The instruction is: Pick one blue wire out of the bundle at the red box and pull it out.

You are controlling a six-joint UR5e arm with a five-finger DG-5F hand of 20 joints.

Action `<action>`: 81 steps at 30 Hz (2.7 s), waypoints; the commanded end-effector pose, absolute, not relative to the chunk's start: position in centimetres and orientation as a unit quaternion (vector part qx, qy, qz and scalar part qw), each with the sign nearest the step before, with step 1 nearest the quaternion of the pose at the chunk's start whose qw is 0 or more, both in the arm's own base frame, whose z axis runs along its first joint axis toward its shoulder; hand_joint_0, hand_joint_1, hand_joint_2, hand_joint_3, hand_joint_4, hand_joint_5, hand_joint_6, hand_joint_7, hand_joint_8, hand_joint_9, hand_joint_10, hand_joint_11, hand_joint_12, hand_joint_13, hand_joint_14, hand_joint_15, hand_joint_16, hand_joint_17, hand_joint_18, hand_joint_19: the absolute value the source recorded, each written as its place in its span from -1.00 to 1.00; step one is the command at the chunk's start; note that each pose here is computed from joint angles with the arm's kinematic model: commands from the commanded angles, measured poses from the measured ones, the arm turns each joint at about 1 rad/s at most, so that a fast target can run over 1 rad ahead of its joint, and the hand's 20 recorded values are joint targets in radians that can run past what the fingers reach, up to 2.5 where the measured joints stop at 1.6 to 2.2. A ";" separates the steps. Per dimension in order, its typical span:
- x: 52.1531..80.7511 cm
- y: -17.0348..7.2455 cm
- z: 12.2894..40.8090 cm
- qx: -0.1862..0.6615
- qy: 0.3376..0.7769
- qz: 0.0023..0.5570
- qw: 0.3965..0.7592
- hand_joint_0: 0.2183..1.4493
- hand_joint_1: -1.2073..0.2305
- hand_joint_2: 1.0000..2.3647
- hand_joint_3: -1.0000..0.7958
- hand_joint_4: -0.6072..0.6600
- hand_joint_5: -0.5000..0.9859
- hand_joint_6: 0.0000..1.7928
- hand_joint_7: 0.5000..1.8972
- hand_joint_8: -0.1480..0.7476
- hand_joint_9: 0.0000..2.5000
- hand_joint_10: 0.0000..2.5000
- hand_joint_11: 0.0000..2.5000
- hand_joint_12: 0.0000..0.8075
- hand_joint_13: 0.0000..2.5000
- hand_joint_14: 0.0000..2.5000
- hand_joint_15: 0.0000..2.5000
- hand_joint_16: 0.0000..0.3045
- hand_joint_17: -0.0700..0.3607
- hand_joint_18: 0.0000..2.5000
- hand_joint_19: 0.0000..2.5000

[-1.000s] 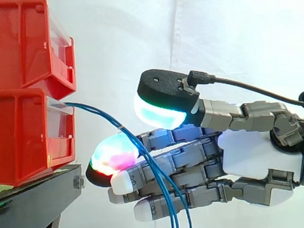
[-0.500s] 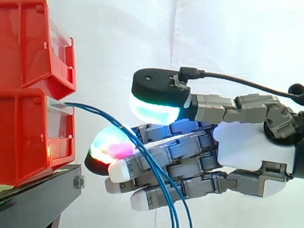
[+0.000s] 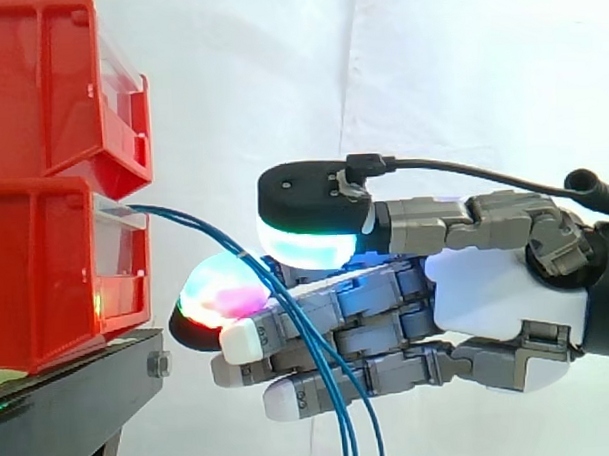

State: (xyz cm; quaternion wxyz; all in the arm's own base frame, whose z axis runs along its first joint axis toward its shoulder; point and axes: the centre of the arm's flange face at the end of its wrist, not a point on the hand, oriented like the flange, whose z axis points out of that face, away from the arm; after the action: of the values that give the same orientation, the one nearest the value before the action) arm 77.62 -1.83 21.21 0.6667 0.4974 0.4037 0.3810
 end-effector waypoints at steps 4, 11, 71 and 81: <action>77.6 -1.8 21.2 0.497 0.404 0.381 0.667 -0.39 -0.35 -0.98 -0.07 0.44 -0.56 -0.10 -0.40 0.13 -0.45 -0.99 -0.74 0.07 -0.61 -1.00 -0.89 -0.63 -0.09 -0.52 -0.76; 77.6 -1.8 21.2 0.497 0.404 0.381 0.667 -0.43 -0.33 -0.98 -0.17 0.41 -0.57 -0.03 -0.36 0.15 -0.43 -0.99 -0.71 0.07 -0.60 -1.00 -0.88 -0.63 -0.09 -0.53 -0.75; 78.0 -2.7 22.4 0.511 0.409 0.397 0.643 -0.47 -0.28 -0.99 -0.34 0.41 -0.55 0.00 -0.19 0.21 -0.34 -0.99 -0.51 0.15 -0.53 -0.99 -0.81 -0.60 -0.04 -0.43 -0.69; 78.0 -2.7 22.3 0.512 0.408 0.397 0.643 -0.40 -0.42 -0.97 -0.05 0.26 -0.56 0.02 -0.11 0.20 -0.34 -0.99 -0.50 0.12 -0.52 -0.99 -0.81 -0.62 -0.07 -0.42 -0.70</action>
State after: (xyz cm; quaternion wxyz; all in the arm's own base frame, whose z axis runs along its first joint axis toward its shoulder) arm 78.01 -2.71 22.39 0.6431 0.5116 0.4084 0.3973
